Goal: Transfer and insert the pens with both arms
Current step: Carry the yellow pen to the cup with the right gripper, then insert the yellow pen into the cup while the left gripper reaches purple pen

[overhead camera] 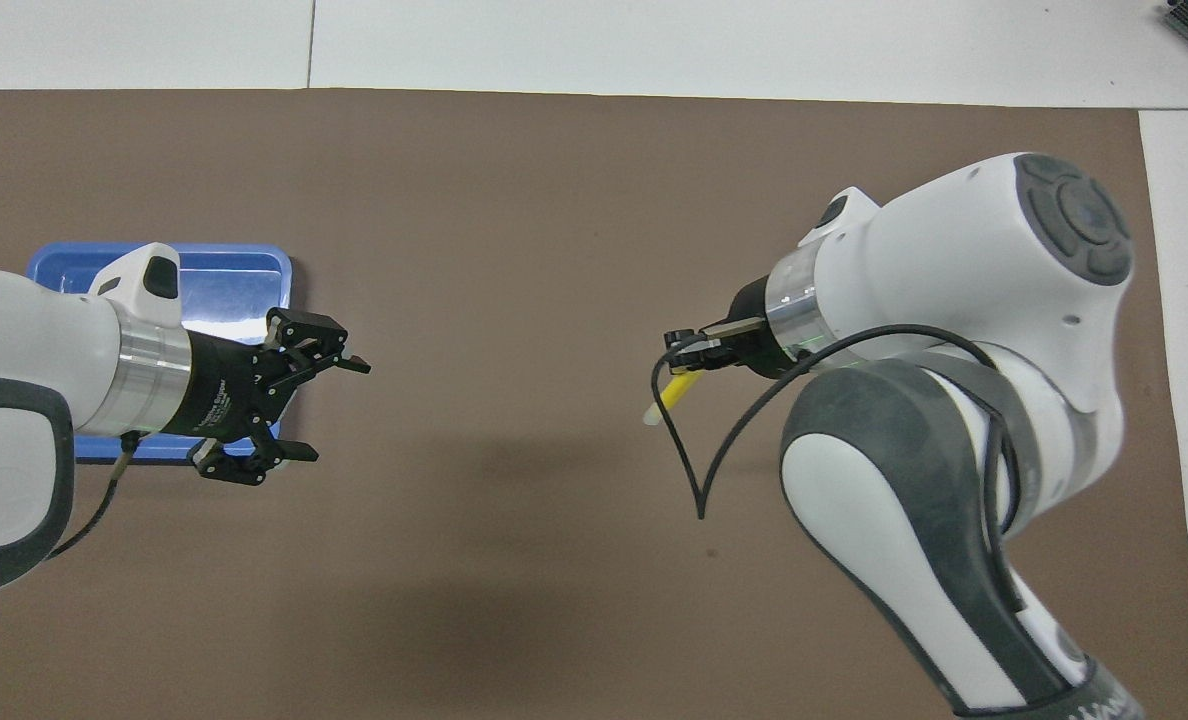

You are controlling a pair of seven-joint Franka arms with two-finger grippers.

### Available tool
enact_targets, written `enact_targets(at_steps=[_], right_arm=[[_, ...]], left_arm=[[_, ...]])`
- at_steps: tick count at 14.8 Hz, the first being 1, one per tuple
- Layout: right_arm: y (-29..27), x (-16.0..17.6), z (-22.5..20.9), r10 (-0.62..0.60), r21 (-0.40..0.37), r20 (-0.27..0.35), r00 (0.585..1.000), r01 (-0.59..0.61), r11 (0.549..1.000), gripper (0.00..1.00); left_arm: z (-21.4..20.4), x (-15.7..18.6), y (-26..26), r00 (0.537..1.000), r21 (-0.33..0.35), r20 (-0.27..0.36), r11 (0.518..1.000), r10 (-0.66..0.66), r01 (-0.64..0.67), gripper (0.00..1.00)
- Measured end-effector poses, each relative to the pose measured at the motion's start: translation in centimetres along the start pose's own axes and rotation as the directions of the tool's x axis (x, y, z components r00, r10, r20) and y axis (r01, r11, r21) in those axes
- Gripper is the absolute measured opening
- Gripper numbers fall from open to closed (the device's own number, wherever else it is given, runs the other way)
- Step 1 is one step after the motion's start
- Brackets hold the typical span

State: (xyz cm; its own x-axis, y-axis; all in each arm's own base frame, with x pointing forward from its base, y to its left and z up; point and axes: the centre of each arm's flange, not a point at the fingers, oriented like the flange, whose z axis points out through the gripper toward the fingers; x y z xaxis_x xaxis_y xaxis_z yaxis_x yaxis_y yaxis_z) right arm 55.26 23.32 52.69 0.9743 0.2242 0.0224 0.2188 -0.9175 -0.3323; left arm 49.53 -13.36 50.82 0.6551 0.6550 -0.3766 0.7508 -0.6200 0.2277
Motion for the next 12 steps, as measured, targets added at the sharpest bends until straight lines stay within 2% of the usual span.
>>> enact_targets(at_steps=[1, 3, 6, 8, 12], right_arm=[[2.0, -0.4, -0.9, -0.08, -0.059, 0.025, 0.996, 0.081, 0.995, 0.18], [6.0, -0.6, -2.0, -0.228, -0.174, 0.087, 0.97, 0.24, 0.955, 0.18], [10.5, -0.9, -2.5, -0.398, -0.301, 0.216, 0.892, 0.448, 0.842, 0.18], [13.0, -1.2, -1.8, -0.451, -0.328, 0.263, 0.853, 0.519, 0.79, 0.18], [18.8, -3.2, -0.1, -0.529, -0.305, 0.302, 0.793, 0.607, 0.734, 0.18]], left_arm=[[-0.5, 1.0, -0.7, 0.996, 0.024, -0.028, 0.996, 0.085, -0.084, 1.0], [-1.5, 3.1, -2.2, 0.962, 0.085, -0.075, 0.963, 0.262, -0.255, 1.0], [-3.6, 7.2, -5.2, 0.856, 0.199, -0.104, 0.854, 0.507, -0.481, 1.0], [-4.9, 9.6, -7.3, 0.78, 0.271, -0.093, 0.769, 0.619, -0.578, 1.0], [-5.1, 13.3, -9.4, 0.648, 0.405, -0.059, 0.611, 0.759, -0.68, 1.0]])
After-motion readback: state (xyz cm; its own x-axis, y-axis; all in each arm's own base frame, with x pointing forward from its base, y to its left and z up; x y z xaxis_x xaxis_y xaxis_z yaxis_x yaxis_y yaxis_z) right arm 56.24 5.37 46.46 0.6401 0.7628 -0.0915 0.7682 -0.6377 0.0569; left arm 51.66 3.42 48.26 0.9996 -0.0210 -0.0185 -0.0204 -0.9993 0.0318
